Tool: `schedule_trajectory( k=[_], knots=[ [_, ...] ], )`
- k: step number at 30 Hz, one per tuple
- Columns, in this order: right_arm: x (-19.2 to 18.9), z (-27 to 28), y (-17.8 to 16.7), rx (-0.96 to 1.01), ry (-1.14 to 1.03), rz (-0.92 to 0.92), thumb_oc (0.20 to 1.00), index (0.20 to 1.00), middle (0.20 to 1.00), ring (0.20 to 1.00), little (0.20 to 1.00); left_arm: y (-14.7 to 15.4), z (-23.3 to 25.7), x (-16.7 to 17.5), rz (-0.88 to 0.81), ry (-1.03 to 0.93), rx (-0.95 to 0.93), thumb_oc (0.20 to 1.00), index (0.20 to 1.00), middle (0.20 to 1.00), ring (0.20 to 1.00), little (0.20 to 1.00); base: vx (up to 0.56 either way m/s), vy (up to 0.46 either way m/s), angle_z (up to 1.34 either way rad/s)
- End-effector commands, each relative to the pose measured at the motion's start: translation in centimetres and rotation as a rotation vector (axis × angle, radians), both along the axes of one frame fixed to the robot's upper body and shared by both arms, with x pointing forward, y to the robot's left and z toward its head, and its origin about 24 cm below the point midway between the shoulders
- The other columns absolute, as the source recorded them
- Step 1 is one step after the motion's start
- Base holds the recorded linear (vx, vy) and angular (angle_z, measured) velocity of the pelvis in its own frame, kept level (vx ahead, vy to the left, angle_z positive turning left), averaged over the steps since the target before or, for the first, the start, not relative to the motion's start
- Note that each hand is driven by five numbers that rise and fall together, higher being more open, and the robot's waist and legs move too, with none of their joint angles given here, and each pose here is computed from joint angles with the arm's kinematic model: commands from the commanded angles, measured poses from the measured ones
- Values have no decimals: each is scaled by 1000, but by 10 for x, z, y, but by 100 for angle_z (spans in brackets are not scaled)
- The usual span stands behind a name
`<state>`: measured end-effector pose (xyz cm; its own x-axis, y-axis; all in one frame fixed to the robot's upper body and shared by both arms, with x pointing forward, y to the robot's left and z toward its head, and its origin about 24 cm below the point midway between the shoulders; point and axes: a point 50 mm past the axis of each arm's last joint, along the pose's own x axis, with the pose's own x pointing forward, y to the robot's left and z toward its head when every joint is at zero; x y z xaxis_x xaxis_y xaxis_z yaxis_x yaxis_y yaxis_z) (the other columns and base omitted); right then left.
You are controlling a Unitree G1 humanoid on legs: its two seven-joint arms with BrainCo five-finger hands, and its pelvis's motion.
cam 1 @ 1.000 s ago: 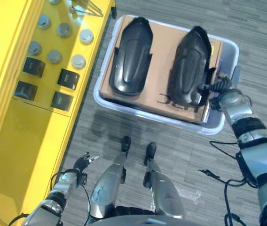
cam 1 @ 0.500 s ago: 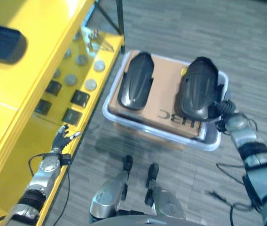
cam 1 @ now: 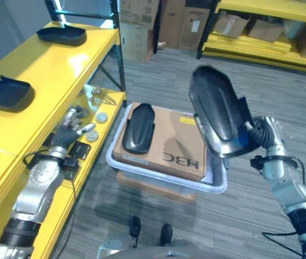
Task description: Move parts from the plastic box to the shelf.
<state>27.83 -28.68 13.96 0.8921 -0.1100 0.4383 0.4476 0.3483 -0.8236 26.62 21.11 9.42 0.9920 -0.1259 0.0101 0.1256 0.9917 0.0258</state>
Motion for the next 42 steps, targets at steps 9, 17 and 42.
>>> schedule_trajectory(
  k=[9, 17, 42],
  knots=[
    [12, 96, 37, -192, -553, 114, 200, 200, 200, 200, 200, -55, -8, 27, -136, 110, -217, 1000, 1000, 1000, 1000, 1000, -13, 0, -13],
    [11, 107, 64, -118, -608, 251, 200, 200, 200, 200, 200, -93, 4, 36, -289, 104, -266, 1000, 1000, 1000, 1000, 1000, -5, 1, -8],
    [3, 53, 186, 192, -377, 796, 200, 200, 200, 200, 200, -139, 69, 38, -347, -194, -449, 366, 366, 366, 366, 366, 0, 1, 0]
  ],
)
